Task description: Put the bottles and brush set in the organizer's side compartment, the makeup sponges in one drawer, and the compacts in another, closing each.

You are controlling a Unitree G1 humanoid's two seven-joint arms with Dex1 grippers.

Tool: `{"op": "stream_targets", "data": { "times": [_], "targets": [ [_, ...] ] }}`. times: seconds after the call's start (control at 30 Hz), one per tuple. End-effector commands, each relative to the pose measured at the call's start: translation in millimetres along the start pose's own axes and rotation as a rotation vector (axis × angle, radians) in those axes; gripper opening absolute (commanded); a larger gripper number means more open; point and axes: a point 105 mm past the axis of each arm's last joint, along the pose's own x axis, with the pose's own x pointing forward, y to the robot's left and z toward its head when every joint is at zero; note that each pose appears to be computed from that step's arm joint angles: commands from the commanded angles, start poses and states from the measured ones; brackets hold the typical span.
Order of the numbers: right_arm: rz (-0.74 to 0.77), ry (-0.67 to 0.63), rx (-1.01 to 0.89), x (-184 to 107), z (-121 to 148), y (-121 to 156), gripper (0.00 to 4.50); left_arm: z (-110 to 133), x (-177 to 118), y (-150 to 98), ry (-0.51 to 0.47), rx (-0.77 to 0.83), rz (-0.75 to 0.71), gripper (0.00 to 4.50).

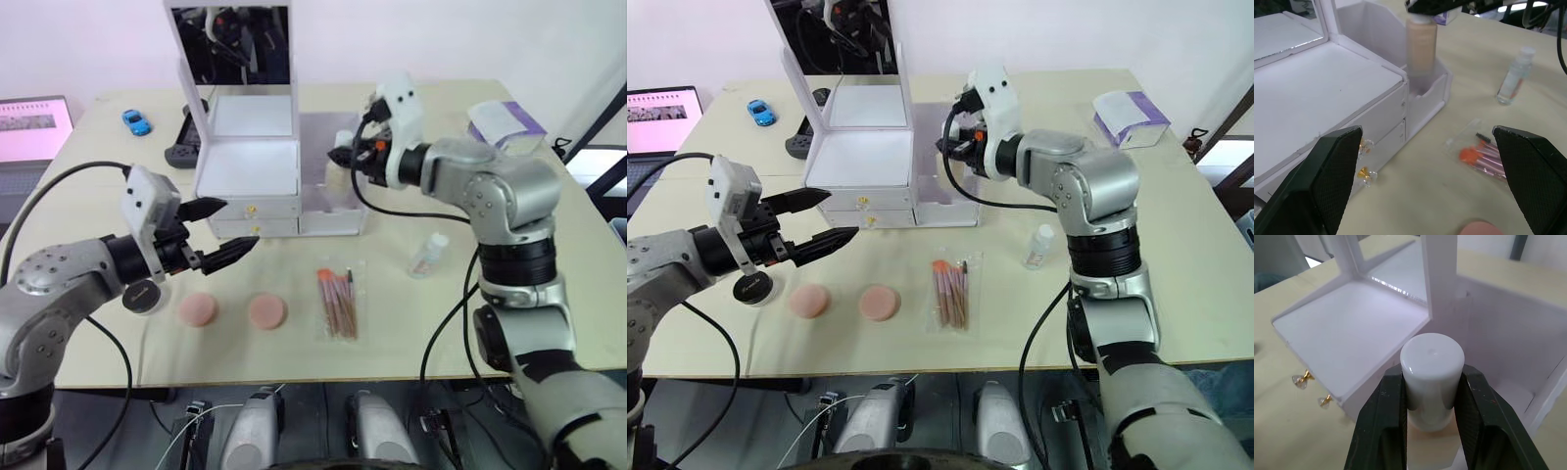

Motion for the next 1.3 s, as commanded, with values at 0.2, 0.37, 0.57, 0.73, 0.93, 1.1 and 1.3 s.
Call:
{"op": "stream_targets", "data": {
  "times": [0.2, 0.37, 0.57, 0.73, 0.93, 1.1, 1.3],
  "targets": [
    [-0.221, -0.08, 0.064, 0.7, 5.0, -22.2, 0.8, 10.5, -1.9, -3.5, -0.029, 0.05, -0.007, 4.5],
    [-0.24, -0.076, 0.092, 1.7, -1.6, -17.2, 0.8, 9.6, -0.7, -4.6, -0.025, 0.054, -0.013, 4.5],
    [-0.288, -0.041, 0.095, 6.8, -22.2, -13.1, 0.8, 9.6, 1.1, -4.0, -0.022, 0.059, -0.022, 4.5],
    [-0.312, -0.033, 0.081, 14.3, -33.3, -10.1, 0.8, 9.8, 2.6, -3.9, -0.02, 0.063, -0.032, 4.5],
    [-0.299, -0.021, 0.044, 16.8, -40.6, -4.3, 0.8, 10.6, 3.7, -3.6, -0.021, 0.069, -0.039, 4.5],
    [-0.277, -0.037, 0.028, 12.5, -35.2, -1.8, 3.23, 10.6, 4.4, -3.2, -0.02, 0.072, -0.045, 4.5],
    [-0.203, -0.102, 0.008, -8.7, -10.2, 3.0, 4.44, 10.6, 6.7, -3.5, -0.023, 0.07, -0.065, 4.5]
  ]
}}
